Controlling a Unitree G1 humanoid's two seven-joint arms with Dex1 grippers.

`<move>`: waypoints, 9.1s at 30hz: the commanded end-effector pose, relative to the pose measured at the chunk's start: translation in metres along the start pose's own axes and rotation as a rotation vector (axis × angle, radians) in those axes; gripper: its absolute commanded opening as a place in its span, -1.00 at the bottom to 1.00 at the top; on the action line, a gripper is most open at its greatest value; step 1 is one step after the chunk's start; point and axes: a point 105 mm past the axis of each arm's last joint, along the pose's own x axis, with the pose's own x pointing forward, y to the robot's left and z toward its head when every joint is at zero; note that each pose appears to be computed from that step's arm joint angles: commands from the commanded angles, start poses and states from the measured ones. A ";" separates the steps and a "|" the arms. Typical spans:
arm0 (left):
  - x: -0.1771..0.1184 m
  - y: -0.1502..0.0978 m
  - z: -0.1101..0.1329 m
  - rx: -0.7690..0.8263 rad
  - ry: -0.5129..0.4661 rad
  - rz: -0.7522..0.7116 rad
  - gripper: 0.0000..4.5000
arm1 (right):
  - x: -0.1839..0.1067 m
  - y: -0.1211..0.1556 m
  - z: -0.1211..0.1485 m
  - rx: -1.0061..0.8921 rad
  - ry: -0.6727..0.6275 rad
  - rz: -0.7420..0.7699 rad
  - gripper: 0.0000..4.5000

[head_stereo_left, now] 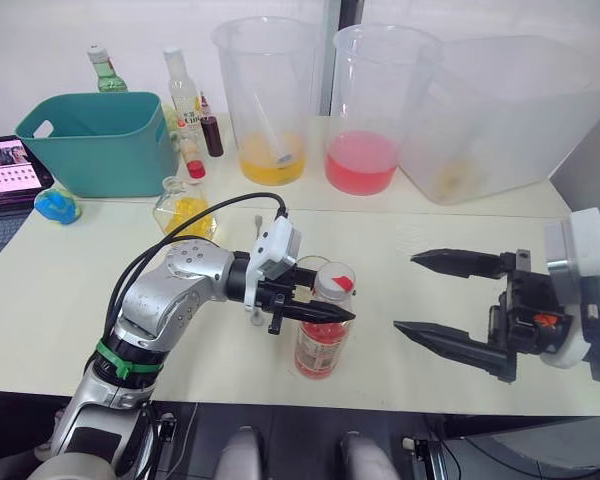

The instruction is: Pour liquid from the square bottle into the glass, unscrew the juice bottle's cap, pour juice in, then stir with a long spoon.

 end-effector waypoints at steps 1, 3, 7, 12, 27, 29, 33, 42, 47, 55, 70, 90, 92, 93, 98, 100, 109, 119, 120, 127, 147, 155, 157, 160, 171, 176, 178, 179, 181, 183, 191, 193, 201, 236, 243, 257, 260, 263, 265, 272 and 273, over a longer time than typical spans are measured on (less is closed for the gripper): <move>0.000 -0.006 -0.004 0.028 0.027 -0.019 -0.44 | 0.011 0.002 0.002 -0.032 -0.009 0.007 1.00; 0.000 -0.005 -0.003 0.029 0.019 -0.014 -0.44 | 0.020 -0.001 0.002 -0.037 -0.024 -0.004 1.00; 0.000 -0.005 -0.003 0.033 0.014 -0.010 -0.44 | 0.041 -0.007 -0.001 -0.053 -0.039 -0.033 1.00; 0.001 -0.004 -0.002 0.041 0.019 -0.008 -0.44 | 0.056 -0.006 0.000 -0.055 -0.051 -0.027 1.00; -0.001 -0.004 -0.004 0.045 0.040 0.013 -0.44 | 0.069 0.011 0.008 -0.040 -0.104 0.160 -0.26; -0.002 -0.004 -0.004 0.046 0.046 0.021 -0.44 | 0.069 0.010 0.010 -0.048 -0.107 0.195 -0.26; -0.006 -0.003 -0.006 0.049 0.064 0.057 -0.44 | 0.070 0.014 0.014 -0.087 -0.109 0.367 -0.26; -0.016 -0.008 -0.010 0.049 0.112 0.108 -0.44 | 0.085 -0.005 0.007 -0.268 -0.065 0.740 -0.26; -0.019 -0.008 -0.013 0.063 0.127 0.113 -0.44 | 0.081 -0.008 0.011 -0.261 0.000 0.879 -0.03; -0.016 -0.008 -0.014 0.073 0.111 0.088 -0.44 | 0.069 -0.020 0.033 -0.277 -0.086 0.667 0.99; -0.003 0.002 -0.011 0.076 0.084 -0.017 -0.44 | 0.071 -0.003 0.017 -0.149 -0.094 0.120 0.99; -0.007 0.006 -0.026 0.094 0.097 0.022 -0.44 | 0.076 0.004 0.011 -0.143 -0.085 0.365 -0.25; -0.006 0.006 -0.026 0.097 0.098 0.027 -0.44 | 0.080 0.003 0.003 -0.170 -0.018 0.478 -0.25; -0.006 0.006 -0.025 0.099 0.098 0.031 -0.44 | 0.080 0.002 -0.002 -0.186 0.015 0.531 -0.25; -0.005 0.003 -0.024 0.107 0.094 0.047 -0.44 | 0.083 -0.009 -0.005 -0.293 0.074 0.744 -0.25; -0.004 0.002 -0.024 0.109 0.093 0.048 -0.44 | 0.085 -0.013 -0.003 -0.318 0.070 0.785 -0.25; 0.007 -0.003 -0.017 0.110 0.060 0.076 -0.44 | 0.061 -0.025 0.014 -0.236 0.071 0.785 0.97; 0.014 -0.006 -0.012 0.091 0.029 0.045 -0.44 | 0.054 -0.015 0.011 -0.129 0.027 0.292 0.97; 0.015 -0.006 -0.012 0.090 0.029 0.038 -0.44 | 0.055 -0.009 0.008 -0.127 0.029 0.275 0.97; 0.017 -0.001 -0.011 0.095 0.032 -0.001 -0.44 | 0.059 -0.001 0.008 -0.079 -0.024 0.123 0.97; 0.010 0.002 -0.013 0.084 0.054 0.064 -0.44 | 0.072 0.011 -0.006 -0.182 0.028 0.480 -0.24; 0.000 -0.002 -0.015 0.078 0.081 0.138 -0.44 | 0.073 0.011 0.001 -0.309 0.075 0.870 -0.24; -0.002 -0.004 -0.015 0.074 0.086 0.147 -0.44 | 0.069 0.009 0.005 -0.318 0.080 0.917 -0.24; -0.003 -0.005 -0.015 0.073 0.088 0.152 -0.44 | 0.065 0.004 0.009 -0.315 0.094 0.924 0.37; 0.002 -0.005 -0.014 0.060 0.065 0.114 -0.44 | 0.047 0.001 0.028 -0.285 0.028 0.590 0.99; 0.010 -0.005 -0.016 0.054 0.050 0.069 -0.44 | 0.047 -0.006 0.025 -0.225 0.003 0.308 0.99; 0.011 -0.004 -0.017 0.053 0.046 0.052 -0.44 | 0.048 -0.009 0.019 -0.212 -0.004 0.202 0.99; 0.011 -0.003 -0.018 0.054 0.045 0.046 -0.44 | 0.049 -0.010 0.018 -0.207 -0.010 0.161 0.99; 0.012 -0.002 -0.019 0.057 0.044 0.037 -0.44 | 0.051 -0.013 0.017 -0.166 -0.036 0.095 0.99; 0.012 0.000 -0.020 0.065 0.044 0.032 -0.44 | 0.053 -0.007 0.013 -0.127 -0.053 0.082 0.99; 0.009 0.002 -0.023 0.073 0.042 0.016 -0.44 | 0.060 0.002 0.009 -0.041 -0.062 0.074 0.64; 0.007 0.001 -0.025 0.073 0.042 0.018 -0.44 | 0.060 0.003 0.009 -0.036 -0.060 0.079 0.33; -0.008 0.002 -0.033 0.064 0.050 0.082 -0.44 | 0.063 0.013 0.004 -0.061 -0.026 0.204 -0.88; 0.013 0.002 -0.018 0.078 0.031 0.037 -0.44 | 0.058 0.007 0.003 -0.070 -0.037 0.077 0.50; 0.010 0.002 -0.018 0.079 0.041 0.061 -0.44 | 0.064 0.013 0.001 -0.034 -0.064 0.133 -0.25; 0.001 -0.005 -0.019 0.093 0.089 0.119 -0.44 | 0.075 0.005 -0.017 -0.316 0.058 0.715 -0.25; 0.000 -0.011 -0.020 0.093 0.091 0.117 -0.44 | 0.073 0.000 -0.012 -0.379 0.071 0.830 -0.25; 0.001 -0.016 -0.019 0.104 0.102 0.112 -0.44 | 0.071 -0.018 -0.009 -0.440 0.108 0.851 -0.25; 0.001 -0.016 -0.019 0.104 0.102 0.112 -0.44 | 0.068 -0.024 -0.005 -0.431 0.122 0.846 -0.25; 0.005 -0.011 -0.016 0.106 0.099 0.091 -0.44 | 0.055 -0.031 0.015 -0.423 0.084 0.673 0.77; 0.006 -0.011 -0.015 0.107 0.101 0.085 -0.44 | 0.052 -0.029 0.017 -0.407 0.080 0.656 0.91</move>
